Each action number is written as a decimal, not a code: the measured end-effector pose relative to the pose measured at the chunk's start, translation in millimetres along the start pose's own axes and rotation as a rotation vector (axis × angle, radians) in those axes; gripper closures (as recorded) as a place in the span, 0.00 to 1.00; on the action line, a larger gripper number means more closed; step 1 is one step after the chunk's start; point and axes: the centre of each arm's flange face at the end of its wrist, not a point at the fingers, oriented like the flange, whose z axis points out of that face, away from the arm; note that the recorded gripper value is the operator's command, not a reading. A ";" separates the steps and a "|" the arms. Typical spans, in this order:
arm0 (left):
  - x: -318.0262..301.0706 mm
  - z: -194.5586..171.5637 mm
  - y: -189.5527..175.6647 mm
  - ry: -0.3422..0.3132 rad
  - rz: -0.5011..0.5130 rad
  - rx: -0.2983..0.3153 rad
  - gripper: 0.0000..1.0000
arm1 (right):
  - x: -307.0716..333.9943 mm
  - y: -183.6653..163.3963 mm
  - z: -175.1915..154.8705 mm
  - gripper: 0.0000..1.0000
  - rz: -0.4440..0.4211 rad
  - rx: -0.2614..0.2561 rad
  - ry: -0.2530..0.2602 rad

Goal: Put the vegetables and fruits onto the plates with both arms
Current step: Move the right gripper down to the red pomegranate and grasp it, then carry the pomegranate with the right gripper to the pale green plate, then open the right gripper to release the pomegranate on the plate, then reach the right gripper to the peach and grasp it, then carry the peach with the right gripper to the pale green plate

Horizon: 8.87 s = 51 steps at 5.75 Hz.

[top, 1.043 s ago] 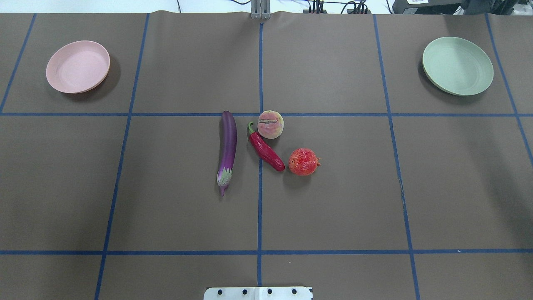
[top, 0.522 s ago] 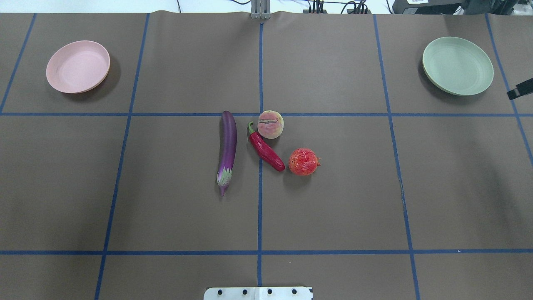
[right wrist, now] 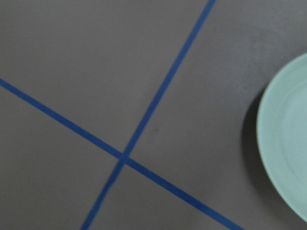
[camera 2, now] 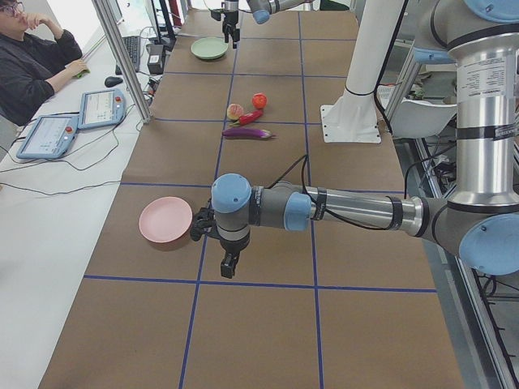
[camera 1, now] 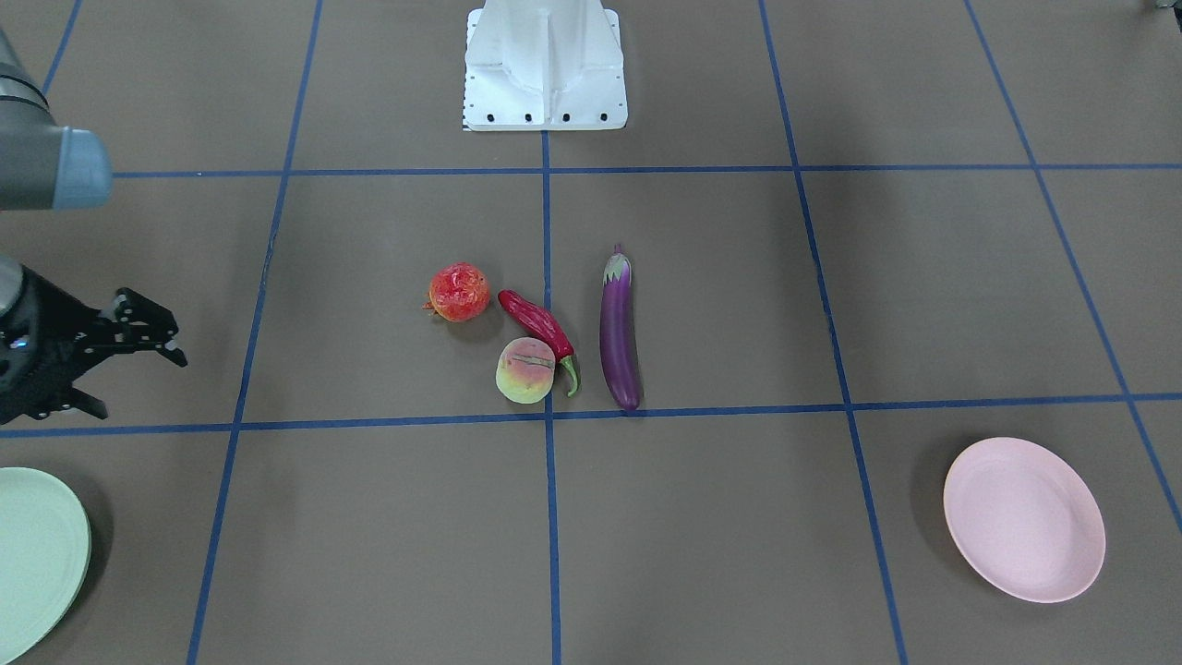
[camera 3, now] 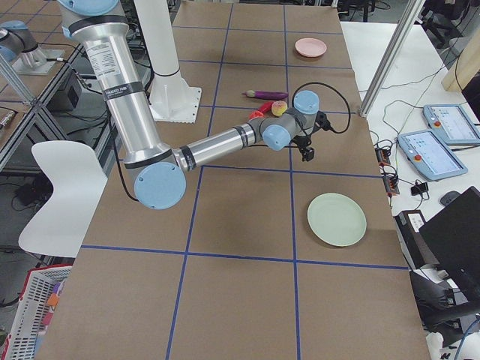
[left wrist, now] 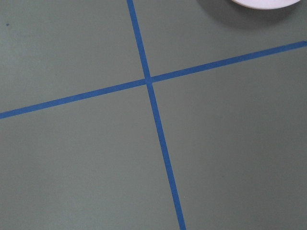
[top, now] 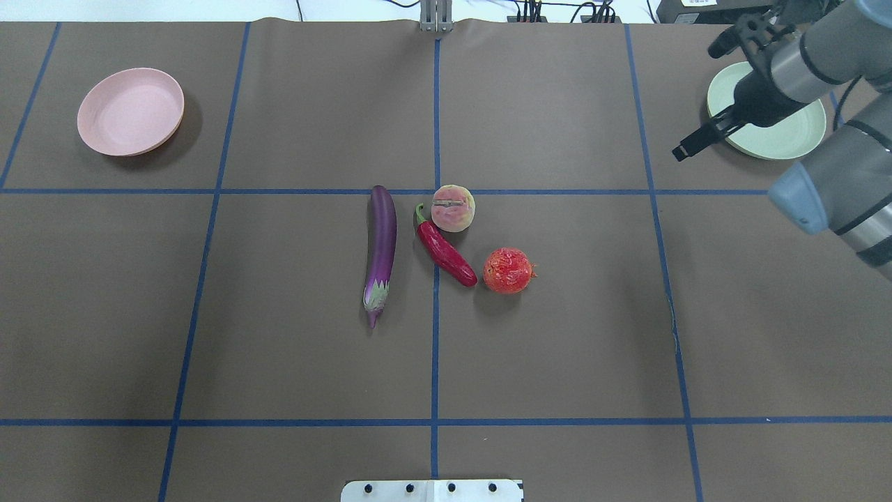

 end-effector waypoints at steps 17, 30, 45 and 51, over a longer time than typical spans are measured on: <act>-6.1 6.3 -5.8 0.000 0.013 0.012 0.00 | -96.5 -59.8 -10.1 1.00 0.233 -0.051 0.162; -4.7 5.3 -3.2 0.000 0.016 0.014 0.00 | -87.9 -112.5 50.3 0.01 0.239 0.059 0.107; -5.3 6.1 -1.8 0.000 0.015 0.013 0.00 | 7.0 -130.6 6.0 1.00 0.211 0.032 0.146; -3.6 4.2 -3.1 -0.002 0.026 0.025 0.00 | 267.7 36.6 32.8 0.00 0.228 -0.079 0.204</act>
